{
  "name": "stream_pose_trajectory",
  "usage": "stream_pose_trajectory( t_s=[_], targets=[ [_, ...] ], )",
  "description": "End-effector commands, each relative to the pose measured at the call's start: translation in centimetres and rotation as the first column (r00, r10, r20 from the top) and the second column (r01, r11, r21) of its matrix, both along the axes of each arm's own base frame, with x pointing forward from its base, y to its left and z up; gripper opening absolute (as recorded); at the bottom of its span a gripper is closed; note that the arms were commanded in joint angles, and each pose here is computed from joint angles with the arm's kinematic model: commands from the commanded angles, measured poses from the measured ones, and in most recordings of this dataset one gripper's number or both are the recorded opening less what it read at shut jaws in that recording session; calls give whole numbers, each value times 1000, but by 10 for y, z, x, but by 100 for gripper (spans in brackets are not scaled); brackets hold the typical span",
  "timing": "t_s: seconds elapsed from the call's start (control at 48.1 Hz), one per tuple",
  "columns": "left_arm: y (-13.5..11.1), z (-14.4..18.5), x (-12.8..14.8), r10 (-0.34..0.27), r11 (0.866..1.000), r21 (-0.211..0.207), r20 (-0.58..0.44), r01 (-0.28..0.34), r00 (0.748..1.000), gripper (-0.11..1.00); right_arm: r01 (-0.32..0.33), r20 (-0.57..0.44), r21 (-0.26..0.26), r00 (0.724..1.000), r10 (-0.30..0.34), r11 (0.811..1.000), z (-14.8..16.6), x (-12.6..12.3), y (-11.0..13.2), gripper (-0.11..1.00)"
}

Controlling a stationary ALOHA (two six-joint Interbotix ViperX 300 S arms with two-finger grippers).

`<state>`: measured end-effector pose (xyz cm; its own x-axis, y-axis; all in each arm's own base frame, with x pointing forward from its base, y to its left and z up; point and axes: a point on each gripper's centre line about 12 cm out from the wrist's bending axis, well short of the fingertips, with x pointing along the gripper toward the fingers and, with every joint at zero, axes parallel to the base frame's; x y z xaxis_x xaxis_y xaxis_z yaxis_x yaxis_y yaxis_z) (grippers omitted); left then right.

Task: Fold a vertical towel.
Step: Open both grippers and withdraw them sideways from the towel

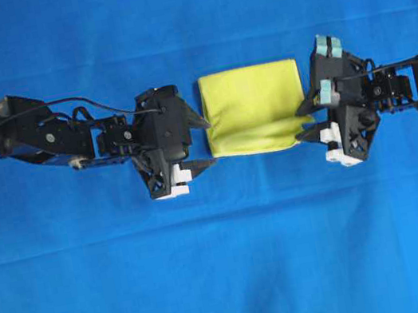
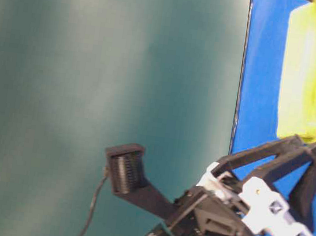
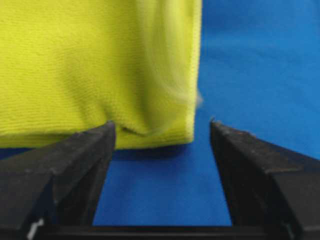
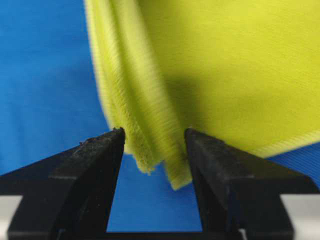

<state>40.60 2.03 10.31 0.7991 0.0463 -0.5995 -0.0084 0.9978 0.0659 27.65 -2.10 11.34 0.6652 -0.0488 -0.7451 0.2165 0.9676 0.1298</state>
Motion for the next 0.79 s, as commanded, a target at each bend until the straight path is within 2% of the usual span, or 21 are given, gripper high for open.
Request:
stream_pose_trajectory(
  t_s=[0.0,0.208,0.395,0.52,0.769],
  targets=[
    [-1,24,-1,2,1000,-5,39,-2,999,70,-27,41,-1,999,27,1000,14,9,8,56],
    [-5,63,-15,-7,1000,-9,68,8,998,68,-55,61,-8,997,56,998,43,8,16,56],
    [-7,104,-32,-12,1000,-5,143,13,990,68,-54,170,-22,984,57,998,85,1,15,55],
    [-7,129,-47,-10,1000,-3,206,11,978,67,-58,266,-44,962,67,997,116,-8,16,55],
    [-9,180,-84,-10,1000,-3,330,12,944,66,-47,444,-101,892,88,994,174,-45,14,55]
  ],
)
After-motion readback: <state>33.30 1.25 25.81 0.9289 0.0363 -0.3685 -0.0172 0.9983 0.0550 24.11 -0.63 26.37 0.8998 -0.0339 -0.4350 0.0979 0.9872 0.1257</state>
